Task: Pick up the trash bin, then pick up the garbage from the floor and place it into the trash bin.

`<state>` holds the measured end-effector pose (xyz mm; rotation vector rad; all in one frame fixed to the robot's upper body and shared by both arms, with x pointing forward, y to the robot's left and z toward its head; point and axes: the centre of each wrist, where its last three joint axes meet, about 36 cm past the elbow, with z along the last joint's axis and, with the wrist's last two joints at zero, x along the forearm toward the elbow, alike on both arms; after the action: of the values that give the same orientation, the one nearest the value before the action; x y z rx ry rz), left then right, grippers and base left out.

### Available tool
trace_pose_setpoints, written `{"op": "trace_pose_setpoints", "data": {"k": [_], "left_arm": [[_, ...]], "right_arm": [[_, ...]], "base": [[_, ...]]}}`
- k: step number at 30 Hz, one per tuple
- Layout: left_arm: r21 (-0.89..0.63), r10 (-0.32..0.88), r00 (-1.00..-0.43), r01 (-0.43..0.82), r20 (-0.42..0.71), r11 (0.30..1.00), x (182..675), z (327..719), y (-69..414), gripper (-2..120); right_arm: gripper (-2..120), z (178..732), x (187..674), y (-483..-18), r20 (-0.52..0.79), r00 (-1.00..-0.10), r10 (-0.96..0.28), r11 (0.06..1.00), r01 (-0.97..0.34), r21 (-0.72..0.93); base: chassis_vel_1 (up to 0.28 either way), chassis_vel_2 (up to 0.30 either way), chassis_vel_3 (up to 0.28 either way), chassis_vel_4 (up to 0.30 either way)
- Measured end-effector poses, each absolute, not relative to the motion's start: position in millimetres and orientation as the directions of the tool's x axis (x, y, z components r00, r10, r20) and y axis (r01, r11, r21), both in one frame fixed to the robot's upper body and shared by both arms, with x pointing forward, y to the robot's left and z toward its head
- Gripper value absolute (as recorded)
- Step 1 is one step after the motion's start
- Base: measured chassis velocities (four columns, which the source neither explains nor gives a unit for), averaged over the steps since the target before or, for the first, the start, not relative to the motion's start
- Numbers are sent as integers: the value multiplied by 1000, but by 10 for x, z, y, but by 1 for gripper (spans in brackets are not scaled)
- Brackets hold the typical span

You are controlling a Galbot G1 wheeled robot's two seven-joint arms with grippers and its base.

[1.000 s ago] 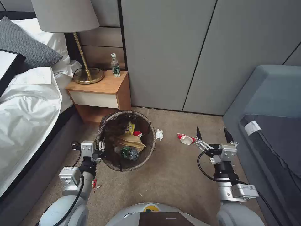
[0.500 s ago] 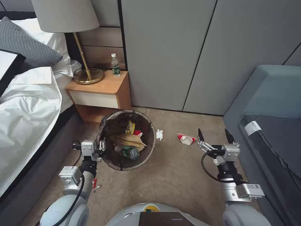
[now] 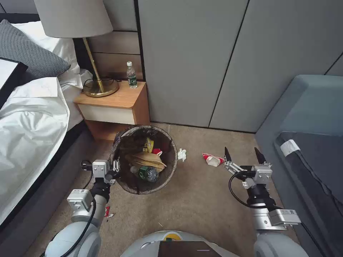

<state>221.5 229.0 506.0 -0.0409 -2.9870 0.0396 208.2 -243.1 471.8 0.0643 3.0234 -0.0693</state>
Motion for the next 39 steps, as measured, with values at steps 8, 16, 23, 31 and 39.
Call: {"op": "trace_pose_setpoints", "data": {"k": [8, 16, 23, 31, 39], "left_arm": [[-28, 29, -988, 25, 154, 999, 2213, 5059, 2290, 3], [-27, 29, -987, 25, 155, 999, 2211, 5058, 2291, 3], [-26, 30, -987, 26, 156, 999, 2208, 5056, 2292, 3], [-26, 31, -987, 27, 156, 999, 2206, 5055, 2291, 3], [-26, 31, -987, 28, 157, 999, 2202, 5053, 2290, 3]], "right_arm": [[100, 4714, 2081, -2415, -116, -993, 34, 999, 39, -37], [100, 4712, 2084, -2409, -115, -993, 30, 999, 34, -32], [100, 4711, 2085, -2397, -114, -993, 26, 999, 29, -29], [100, 4712, 2086, -2392, -114, -993, 20, 999, 24, -29], [100, 4712, 2087, -2388, -114, -993, 19, 999, 22, -28]], "base": [[-50, 53, 44, -47], [-65, 62, 59, -60], [-84, 77, 83, -79], [-88, 86, 77, -84], [-78, 85, 79, -84]]}}
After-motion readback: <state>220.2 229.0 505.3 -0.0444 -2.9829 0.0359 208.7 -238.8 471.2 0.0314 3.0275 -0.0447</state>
